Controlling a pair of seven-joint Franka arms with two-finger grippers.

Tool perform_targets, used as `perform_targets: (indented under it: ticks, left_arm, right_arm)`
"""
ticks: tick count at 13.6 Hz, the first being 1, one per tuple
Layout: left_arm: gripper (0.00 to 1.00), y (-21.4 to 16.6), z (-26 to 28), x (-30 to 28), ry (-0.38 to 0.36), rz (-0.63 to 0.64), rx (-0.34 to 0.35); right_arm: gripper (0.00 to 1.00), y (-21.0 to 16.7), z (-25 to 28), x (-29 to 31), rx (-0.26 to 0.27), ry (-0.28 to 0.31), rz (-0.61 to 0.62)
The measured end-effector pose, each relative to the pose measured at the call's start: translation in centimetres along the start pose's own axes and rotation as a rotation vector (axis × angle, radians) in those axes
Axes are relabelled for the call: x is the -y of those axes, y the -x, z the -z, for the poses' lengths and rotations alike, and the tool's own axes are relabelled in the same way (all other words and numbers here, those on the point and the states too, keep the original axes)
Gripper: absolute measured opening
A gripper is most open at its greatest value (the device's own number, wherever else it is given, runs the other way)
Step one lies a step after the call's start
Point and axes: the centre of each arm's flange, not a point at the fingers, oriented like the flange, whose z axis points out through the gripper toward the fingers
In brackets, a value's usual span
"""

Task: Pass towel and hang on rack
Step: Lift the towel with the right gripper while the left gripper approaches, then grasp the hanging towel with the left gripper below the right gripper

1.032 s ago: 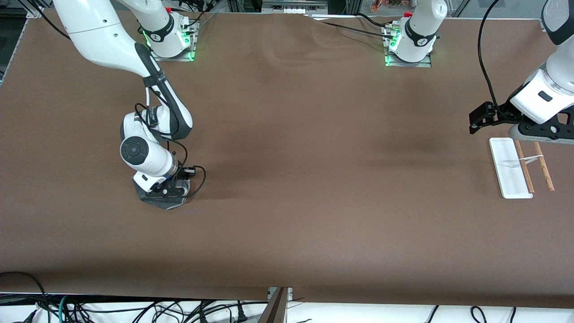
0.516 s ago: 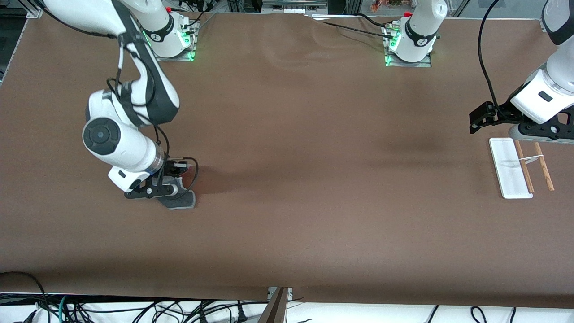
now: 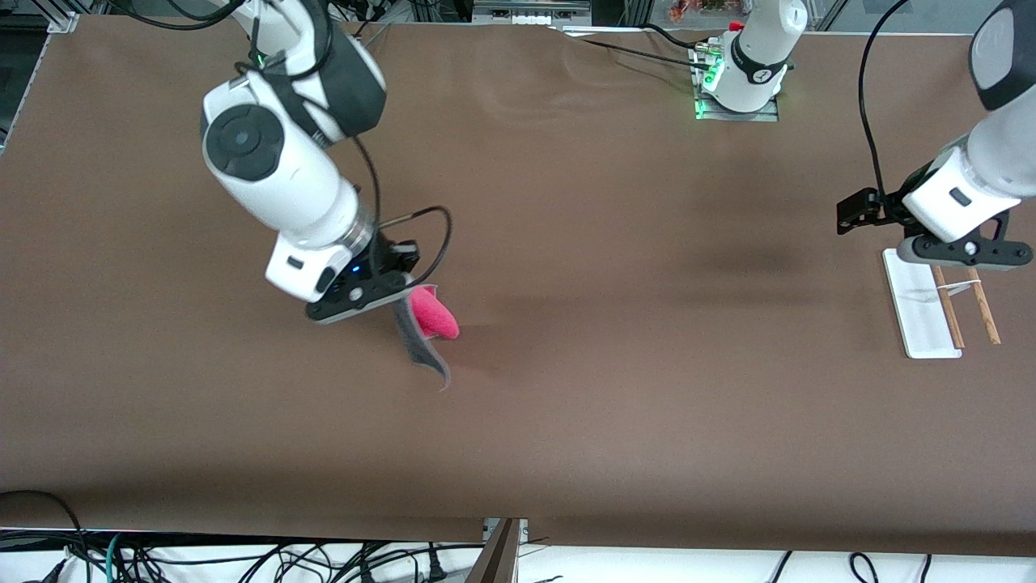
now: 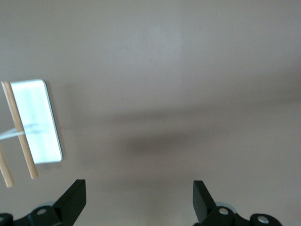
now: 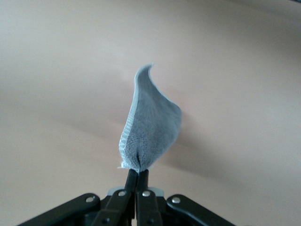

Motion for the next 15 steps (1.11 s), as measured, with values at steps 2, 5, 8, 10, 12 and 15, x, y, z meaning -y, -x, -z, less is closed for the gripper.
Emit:
perform_targets:
  ticks: [2, 5, 8, 10, 12, 15]
  left_arm:
    - [1.00, -0.5, -1.1, 0.4, 0.037, 0.010, 0.023]
    - [1.00, -0.8, -1.9, -1.4, 0.181, 0.000, 0.048]
    - [1.00, -2.0, -4.0, -3.7, 0.337, -0.131, 0.067]
    - [1.00, -3.1, -5.7, -5.7, 0.423, -0.236, 0.053]
    - [1.00, -4.4, -7.3, -7.9, 0.481, -0.420, -0.004]
    - [1.00, -6.4, -10.6, -10.6, 0.603, -0.660, -0.109]
  right_arm:
    - [0.02, -0.1, 1.3, 3.4, -0.060, -0.027, 0.046]
    - [0.02, 0.0, 1.6, 8.9, -0.156, -0.072, 0.080]
    - [0.02, 0.6, 0.9, 13.8, -0.218, -0.114, 0.133]
    - [0.02, 0.7, 0.3, 16.0, -0.262, -0.140, 0.157]
    - [0.02, 1.0, 0.1, 17.8, -0.288, -0.159, 0.180]
    - [0.02, 1.7, 0.5, 20.0, -0.314, -0.179, 0.208]
